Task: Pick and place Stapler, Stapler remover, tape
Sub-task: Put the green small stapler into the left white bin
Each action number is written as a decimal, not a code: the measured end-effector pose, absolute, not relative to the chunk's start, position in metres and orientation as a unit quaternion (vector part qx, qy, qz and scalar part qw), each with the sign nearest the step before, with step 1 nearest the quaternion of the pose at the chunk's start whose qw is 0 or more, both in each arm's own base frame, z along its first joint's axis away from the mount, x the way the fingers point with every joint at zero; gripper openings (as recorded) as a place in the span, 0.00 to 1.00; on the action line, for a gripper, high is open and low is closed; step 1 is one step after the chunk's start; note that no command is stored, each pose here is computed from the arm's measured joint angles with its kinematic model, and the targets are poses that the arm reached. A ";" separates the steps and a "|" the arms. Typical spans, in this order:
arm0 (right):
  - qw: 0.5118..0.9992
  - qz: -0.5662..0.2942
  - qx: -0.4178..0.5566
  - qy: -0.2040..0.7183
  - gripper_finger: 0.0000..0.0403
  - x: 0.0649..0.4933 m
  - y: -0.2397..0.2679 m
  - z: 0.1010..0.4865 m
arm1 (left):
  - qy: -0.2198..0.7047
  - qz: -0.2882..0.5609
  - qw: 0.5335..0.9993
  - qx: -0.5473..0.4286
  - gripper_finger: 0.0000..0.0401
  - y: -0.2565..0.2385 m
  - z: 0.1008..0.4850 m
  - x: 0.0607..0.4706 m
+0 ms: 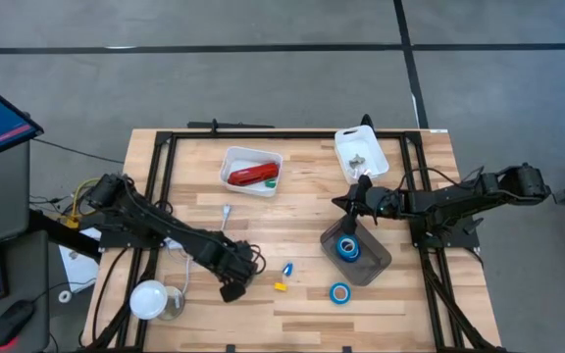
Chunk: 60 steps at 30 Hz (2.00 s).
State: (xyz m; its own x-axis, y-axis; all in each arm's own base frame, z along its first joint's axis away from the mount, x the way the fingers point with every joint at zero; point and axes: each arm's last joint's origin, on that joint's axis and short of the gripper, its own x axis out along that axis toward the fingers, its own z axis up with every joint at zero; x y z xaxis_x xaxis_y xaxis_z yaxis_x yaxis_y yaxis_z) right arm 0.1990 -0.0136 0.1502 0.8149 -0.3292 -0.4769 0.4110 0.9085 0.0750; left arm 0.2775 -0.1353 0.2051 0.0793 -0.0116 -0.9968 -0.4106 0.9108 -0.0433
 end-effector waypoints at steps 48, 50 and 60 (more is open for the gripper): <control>0.948 -0.196 0.087 0.236 0.02 0.199 -0.014 0.150 | 0.653 0.110 0.728 -0.177 0.50 -0.143 0.137 0.285; 0.948 -0.196 0.087 0.237 0.02 0.199 -0.014 0.150 | 0.650 0.113 0.730 -0.177 0.50 -0.143 0.137 0.286; 0.948 -0.196 0.087 0.237 0.02 0.199 -0.014 0.150 | 0.615 0.136 0.761 -0.156 0.50 -0.141 0.137 0.290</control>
State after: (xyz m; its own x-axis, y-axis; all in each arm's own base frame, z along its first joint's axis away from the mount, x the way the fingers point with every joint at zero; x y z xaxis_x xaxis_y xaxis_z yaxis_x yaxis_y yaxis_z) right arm 0.1987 -0.0137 0.1496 0.8115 -0.3295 -0.4825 0.4120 0.9083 0.0727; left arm 0.2904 -0.1414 0.1365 0.2060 0.0143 -0.9785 -0.3992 0.9141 -0.0707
